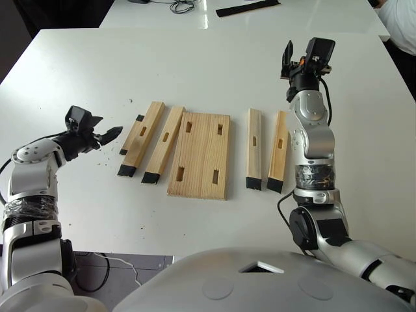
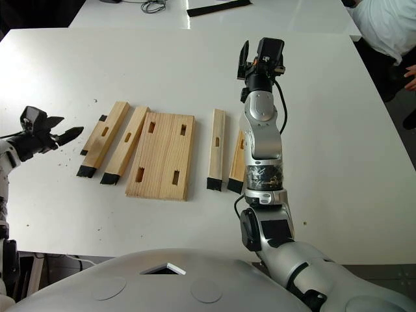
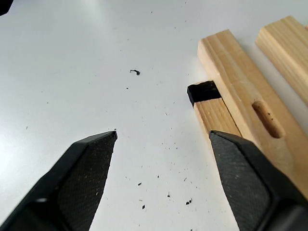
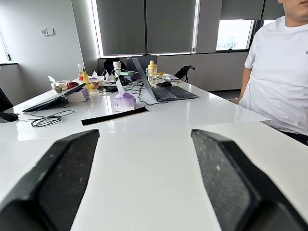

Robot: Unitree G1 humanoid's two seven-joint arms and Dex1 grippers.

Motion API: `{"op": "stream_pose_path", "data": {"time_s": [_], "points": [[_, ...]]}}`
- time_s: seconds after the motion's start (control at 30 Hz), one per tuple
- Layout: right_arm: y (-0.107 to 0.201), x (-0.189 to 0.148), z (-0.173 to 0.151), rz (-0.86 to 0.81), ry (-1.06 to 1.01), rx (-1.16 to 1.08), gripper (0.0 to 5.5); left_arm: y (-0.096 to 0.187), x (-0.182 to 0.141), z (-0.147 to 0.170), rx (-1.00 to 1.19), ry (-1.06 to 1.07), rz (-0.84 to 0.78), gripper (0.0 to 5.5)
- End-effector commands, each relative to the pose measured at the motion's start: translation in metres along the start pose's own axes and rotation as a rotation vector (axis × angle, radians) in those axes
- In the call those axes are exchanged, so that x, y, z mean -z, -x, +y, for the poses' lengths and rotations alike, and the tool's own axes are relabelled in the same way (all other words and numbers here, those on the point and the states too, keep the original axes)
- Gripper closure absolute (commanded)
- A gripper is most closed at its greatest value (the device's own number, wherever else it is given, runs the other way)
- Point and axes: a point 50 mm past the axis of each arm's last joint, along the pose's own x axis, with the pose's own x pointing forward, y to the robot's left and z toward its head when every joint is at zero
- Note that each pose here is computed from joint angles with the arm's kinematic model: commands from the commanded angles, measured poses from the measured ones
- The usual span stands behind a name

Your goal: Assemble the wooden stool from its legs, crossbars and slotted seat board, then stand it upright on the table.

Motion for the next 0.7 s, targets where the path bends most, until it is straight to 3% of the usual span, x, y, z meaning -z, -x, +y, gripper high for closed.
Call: {"op": "stream_pose_path", "data": {"time_s": [0.03, 0.7], "points": [[0.001, -0.002, -0.003, -0.006, -0.006, 0.016, 1.98, 0.002, -0.016, -0.009, 0.083, 0.006, -0.045, 1.93], [0.002, -0.001, -0.006, 0.000, 0.003, 0.019, 1.98, 0.010, 0.006, -0.017, 0.102, -0.050, 0.050, 1.93]]}}
